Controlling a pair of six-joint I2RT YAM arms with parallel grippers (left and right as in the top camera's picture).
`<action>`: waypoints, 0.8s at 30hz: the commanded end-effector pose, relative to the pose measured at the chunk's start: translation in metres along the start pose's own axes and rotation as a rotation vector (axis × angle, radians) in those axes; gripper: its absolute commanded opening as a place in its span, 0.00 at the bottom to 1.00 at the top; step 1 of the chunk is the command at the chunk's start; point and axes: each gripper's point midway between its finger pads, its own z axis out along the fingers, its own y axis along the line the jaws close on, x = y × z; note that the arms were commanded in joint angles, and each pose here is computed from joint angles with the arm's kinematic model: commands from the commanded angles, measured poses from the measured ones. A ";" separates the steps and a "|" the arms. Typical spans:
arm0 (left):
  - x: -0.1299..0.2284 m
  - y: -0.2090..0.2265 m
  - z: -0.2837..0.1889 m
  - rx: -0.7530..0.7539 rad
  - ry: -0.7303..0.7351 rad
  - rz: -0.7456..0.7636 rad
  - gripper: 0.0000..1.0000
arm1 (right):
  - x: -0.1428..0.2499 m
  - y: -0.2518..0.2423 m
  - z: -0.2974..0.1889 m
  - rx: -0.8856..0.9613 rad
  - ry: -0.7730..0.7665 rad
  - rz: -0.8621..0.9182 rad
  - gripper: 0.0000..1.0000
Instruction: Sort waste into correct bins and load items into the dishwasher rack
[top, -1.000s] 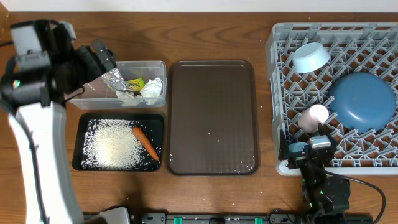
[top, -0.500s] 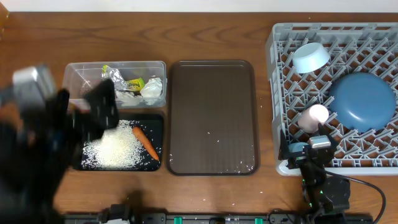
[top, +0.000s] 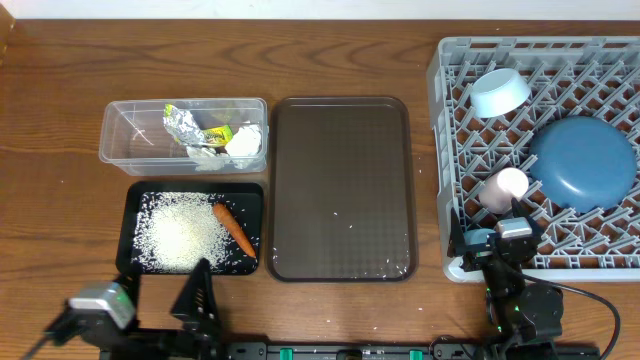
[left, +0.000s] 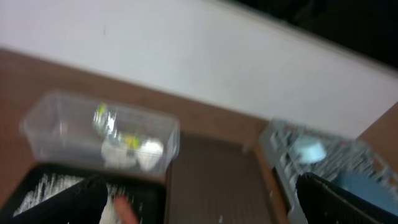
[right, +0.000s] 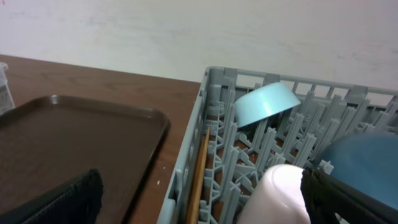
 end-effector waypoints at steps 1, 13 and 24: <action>0.037 0.015 0.005 -0.022 0.060 -0.018 0.99 | 0.000 0.002 0.000 -0.008 -0.002 0.012 0.99; 0.091 0.047 0.056 -0.020 0.079 -0.014 0.99 | 0.000 0.002 0.000 -0.008 -0.002 0.012 0.99; 0.059 0.029 0.119 0.201 -0.251 0.087 0.99 | 0.000 0.002 0.000 -0.008 -0.002 0.011 0.99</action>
